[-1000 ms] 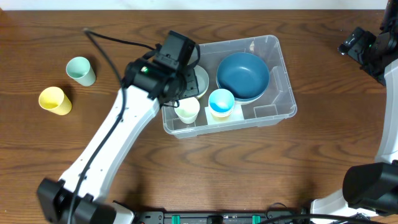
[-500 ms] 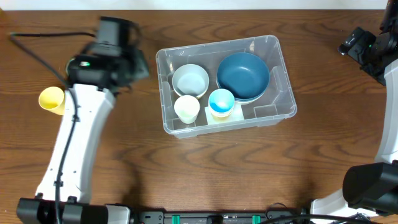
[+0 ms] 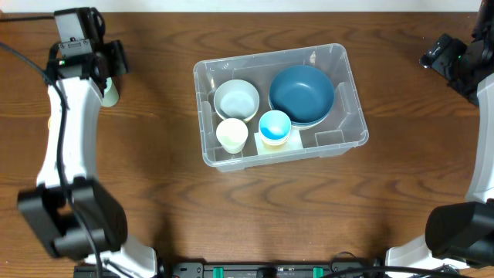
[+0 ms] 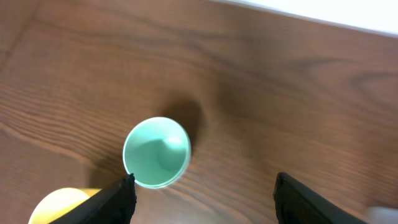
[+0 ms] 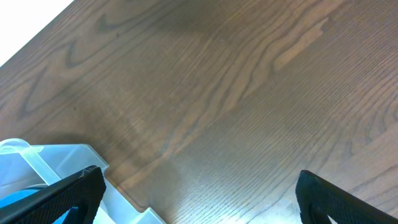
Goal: Pack container
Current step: 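Grasp the mint-green cup with the left gripper and lift it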
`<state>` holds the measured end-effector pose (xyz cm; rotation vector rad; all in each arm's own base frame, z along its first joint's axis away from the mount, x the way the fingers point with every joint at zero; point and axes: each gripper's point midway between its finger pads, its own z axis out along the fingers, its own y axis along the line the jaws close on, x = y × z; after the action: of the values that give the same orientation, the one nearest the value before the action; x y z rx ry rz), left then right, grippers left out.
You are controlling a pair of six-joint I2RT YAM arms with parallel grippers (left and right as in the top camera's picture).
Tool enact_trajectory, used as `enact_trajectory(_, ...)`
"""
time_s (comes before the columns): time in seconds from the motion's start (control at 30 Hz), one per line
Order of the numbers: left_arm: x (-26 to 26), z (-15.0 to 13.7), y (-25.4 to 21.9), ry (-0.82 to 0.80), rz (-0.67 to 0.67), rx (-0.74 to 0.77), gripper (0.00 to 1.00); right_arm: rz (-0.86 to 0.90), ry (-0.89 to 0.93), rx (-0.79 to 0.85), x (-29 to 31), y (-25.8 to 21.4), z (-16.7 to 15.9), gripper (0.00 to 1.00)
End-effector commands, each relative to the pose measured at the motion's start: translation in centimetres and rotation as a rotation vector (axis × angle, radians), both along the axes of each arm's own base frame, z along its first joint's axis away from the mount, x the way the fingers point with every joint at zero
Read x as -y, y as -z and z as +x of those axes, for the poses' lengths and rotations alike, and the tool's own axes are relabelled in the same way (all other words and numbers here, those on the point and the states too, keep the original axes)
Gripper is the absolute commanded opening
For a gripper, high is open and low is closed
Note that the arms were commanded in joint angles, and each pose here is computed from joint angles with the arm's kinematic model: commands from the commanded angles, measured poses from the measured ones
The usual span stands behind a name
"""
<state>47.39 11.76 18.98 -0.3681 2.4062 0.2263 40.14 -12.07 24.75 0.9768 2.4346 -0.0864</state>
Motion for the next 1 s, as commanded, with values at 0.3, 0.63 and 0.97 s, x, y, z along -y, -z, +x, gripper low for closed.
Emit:
enact_trajectory(0.3, -3.5, 1.4, 8.0, -0.03, 0.005, -0.128, 0.71, -0.002, 0.022, -0.005, 0.4, 0.2, -0.1, 0.99)
enact_trajectory(0.63, -2.3, 0.7, 12.4, 0.049, -0.042, -0.239, 0.55, -0.001, 0.022, -0.005, 0.4, 0.2, -0.1, 0.99)
enact_trajectory(0.97, -2.2, 0.3, 14.6, 0.057, -0.051, -0.291, 0.22, -0.001, 0.022, -0.005, 0.4, 0.2, -0.1, 0.99)
